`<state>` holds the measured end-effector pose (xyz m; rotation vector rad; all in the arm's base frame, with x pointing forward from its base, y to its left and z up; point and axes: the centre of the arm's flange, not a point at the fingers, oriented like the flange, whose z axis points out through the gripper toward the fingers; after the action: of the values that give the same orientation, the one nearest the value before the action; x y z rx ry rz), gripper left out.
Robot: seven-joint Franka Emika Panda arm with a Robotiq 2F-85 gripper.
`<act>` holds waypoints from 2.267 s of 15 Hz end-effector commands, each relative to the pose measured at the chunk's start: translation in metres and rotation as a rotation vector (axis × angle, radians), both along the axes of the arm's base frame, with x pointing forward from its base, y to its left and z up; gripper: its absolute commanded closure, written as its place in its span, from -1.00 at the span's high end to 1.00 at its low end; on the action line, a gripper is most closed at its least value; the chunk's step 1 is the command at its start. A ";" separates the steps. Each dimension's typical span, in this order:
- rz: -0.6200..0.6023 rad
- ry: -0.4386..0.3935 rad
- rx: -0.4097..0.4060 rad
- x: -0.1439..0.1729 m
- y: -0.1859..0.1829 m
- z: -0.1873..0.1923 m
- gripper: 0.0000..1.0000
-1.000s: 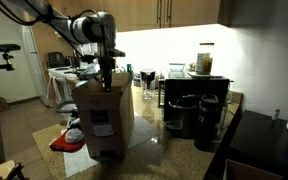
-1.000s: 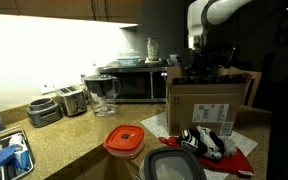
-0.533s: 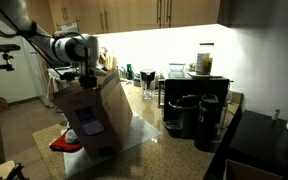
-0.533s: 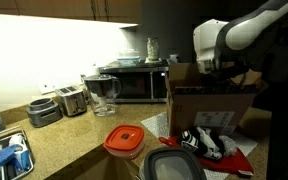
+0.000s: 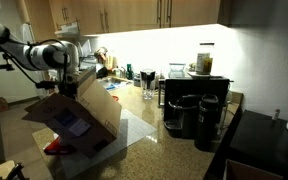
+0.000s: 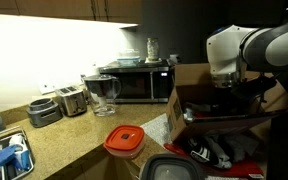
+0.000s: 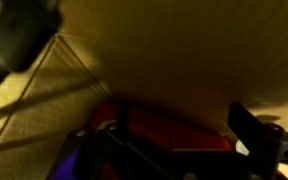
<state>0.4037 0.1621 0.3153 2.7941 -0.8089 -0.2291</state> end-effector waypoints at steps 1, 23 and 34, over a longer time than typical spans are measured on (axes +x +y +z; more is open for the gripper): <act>-0.018 -0.026 -0.028 -0.020 -0.004 -0.009 1.00; -0.030 -0.242 -0.108 0.139 -0.081 0.035 1.00; 0.135 -0.114 0.109 0.162 -0.085 0.019 1.00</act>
<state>0.5559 0.0832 0.3455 2.9093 -0.7180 -0.0058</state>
